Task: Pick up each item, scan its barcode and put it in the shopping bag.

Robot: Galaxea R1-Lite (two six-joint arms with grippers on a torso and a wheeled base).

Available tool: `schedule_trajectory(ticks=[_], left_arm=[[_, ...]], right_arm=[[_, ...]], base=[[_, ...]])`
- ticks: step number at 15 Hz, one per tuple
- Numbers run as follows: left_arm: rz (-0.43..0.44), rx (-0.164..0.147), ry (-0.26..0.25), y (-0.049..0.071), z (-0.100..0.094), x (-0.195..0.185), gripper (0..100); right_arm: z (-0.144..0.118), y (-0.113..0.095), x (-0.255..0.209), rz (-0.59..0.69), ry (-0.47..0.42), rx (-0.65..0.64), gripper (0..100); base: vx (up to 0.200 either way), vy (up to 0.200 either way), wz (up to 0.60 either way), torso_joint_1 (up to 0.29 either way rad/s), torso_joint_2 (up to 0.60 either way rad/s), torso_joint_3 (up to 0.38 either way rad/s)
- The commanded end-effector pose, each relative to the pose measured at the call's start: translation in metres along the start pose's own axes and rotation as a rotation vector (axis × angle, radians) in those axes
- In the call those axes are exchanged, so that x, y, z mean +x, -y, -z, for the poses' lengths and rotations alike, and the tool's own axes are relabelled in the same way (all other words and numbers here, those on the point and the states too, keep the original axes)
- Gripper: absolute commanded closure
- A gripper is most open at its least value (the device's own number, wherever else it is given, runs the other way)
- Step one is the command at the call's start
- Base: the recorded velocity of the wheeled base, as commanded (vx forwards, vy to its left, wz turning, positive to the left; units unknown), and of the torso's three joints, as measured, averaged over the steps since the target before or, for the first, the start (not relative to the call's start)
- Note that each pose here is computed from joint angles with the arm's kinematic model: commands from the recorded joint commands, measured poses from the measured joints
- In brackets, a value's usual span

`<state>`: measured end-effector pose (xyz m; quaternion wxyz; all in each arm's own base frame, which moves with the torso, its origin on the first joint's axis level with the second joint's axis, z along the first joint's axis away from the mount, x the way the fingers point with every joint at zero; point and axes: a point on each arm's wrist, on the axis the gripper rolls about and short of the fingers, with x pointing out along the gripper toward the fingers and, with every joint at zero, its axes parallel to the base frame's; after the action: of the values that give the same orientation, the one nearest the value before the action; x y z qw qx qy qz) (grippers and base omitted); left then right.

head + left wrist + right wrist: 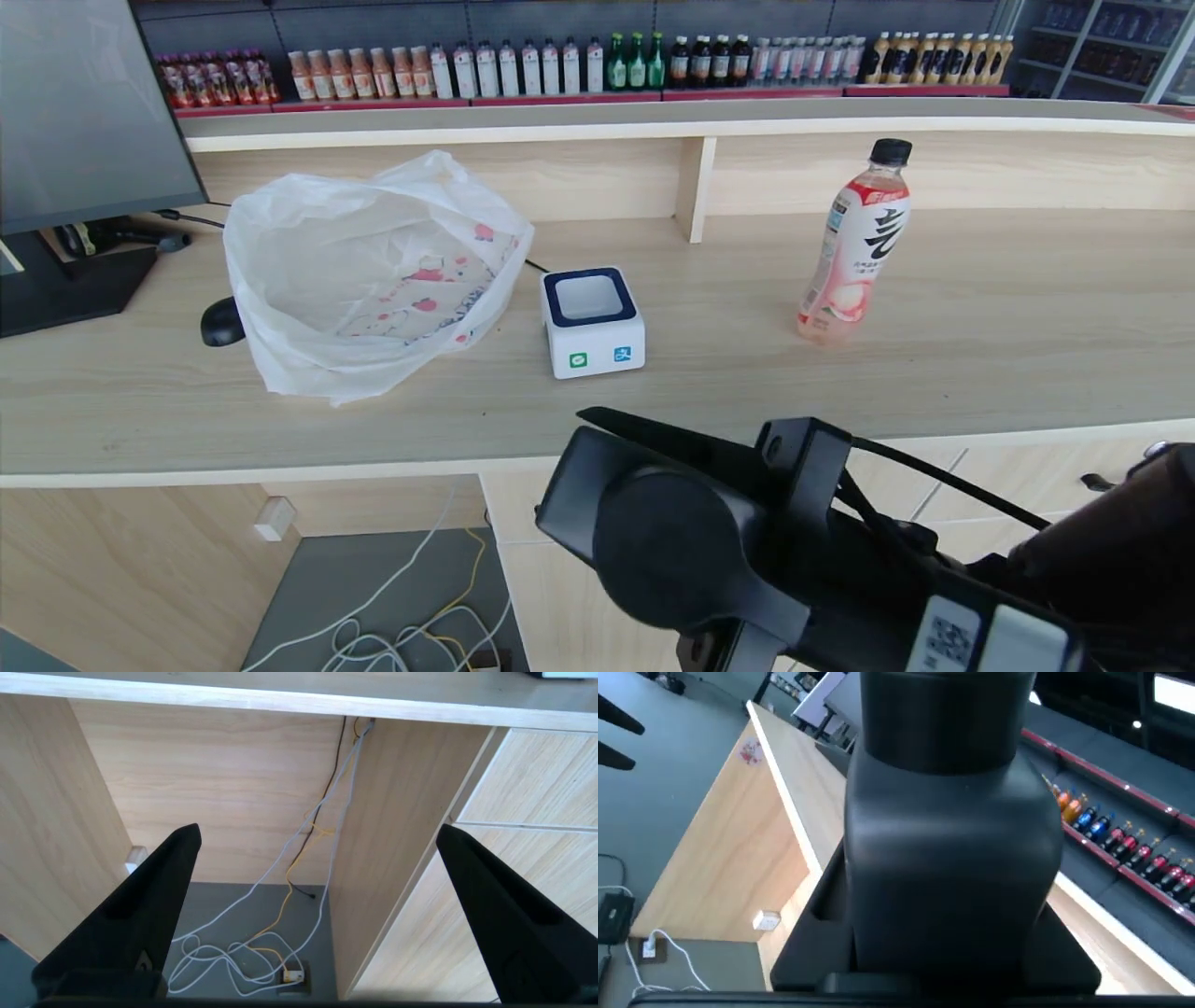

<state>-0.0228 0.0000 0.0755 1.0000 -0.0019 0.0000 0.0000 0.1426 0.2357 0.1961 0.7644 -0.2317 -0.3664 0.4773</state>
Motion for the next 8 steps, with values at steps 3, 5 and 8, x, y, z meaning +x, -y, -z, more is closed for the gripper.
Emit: schedule_trajectory(ticks=[3,5,8], left_arm=[[0.0,-0.001,0.0,0.0,0.0,0.0,0],[0.0,-0.001,0.0,0.0,0.0,0.0,0],[0.0,-0.001,0.0,0.0,0.0,0.0,0]], right_arm=[[0.024,0.011,0.014,-0.005,0.014,-0.126,100],[0.011,0.014,-0.005,-0.005,0.012,-0.222,100],[-0.013,-0.002,-0.048,-0.078,0.017,-0.268,100]], base=[[0.0,0.0,0.0,0.0,0.0,0.0],[0.0,0.0,0.0,0.0,0.0,0.0],[0.0,0.0,0.0,0.0,0.0,0.0]])
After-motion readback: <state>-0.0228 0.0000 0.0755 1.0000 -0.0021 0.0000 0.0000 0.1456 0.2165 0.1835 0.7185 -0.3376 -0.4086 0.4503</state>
